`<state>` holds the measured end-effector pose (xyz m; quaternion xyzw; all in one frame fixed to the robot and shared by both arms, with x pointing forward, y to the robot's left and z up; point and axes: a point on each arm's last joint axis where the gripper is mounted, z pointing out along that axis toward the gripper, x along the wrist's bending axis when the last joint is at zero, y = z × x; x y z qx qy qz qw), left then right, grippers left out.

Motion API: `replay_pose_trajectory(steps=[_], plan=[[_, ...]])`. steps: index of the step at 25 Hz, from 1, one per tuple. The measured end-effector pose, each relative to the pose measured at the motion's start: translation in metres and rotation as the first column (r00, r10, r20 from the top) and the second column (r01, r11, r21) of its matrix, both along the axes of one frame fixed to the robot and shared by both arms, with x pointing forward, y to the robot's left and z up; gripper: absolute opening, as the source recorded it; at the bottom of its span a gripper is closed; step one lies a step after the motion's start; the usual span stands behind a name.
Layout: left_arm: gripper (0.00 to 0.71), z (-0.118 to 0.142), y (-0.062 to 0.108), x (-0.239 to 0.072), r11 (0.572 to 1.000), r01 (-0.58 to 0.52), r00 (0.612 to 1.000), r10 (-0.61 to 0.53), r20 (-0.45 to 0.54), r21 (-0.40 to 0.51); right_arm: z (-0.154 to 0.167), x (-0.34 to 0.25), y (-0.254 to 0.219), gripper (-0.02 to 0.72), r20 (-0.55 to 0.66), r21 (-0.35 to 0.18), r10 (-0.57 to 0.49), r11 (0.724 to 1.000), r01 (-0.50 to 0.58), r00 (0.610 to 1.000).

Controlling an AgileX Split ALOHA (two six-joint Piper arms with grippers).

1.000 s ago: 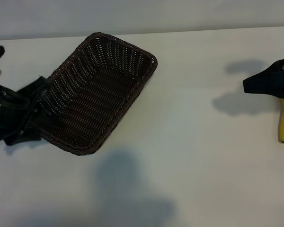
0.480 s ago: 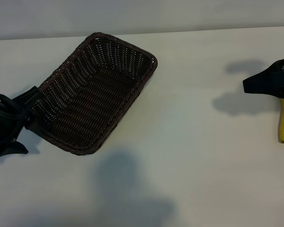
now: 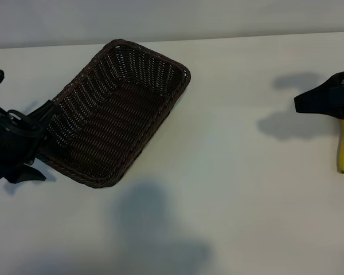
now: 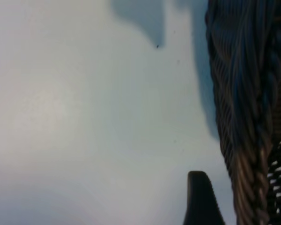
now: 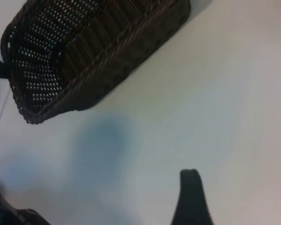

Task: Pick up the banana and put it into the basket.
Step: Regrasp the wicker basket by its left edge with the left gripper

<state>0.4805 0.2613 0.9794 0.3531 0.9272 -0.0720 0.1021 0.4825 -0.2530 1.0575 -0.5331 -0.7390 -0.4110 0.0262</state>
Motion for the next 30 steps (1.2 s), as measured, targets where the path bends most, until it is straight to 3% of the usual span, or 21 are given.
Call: replay_pose_trajectory(steps=[7,13,19,25,30], plan=[[0.476,-0.024,0.001,0.003,0.997,-0.081,0.996,0.081,-0.022,0.003,0.000,0.000,0.000,0.521,0.000,0.000,0.000,1.000,0.000,1.000],[0.477,-0.044,0.005,-0.004,0.985,-0.170,0.984,0.169,0.050,0.006,0.000,0.000,0.000,0.521,0.000,0.000,0.000,1.000,0.000,1.000],[0.449,-0.054,0.007,-0.002,0.982,-0.191,0.978,0.189,0.090,0.013,0.000,0.000,0.000,0.521,0.000,0.000,0.000,1.000,0.000,1.000],[0.372,-0.065,0.007,0.003,0.980,-0.199,0.977,0.196,0.082,0.022,0.000,0.000,0.000,0.521,0.000,0.000,0.000,1.000,0.000,1.000],[0.199,-0.066,0.007,0.003,0.980,-0.195,0.978,0.193,0.075,0.024,0.000,0.000,0.000,0.521,0.000,0.000,0.000,1.000,0.000,1.000]])
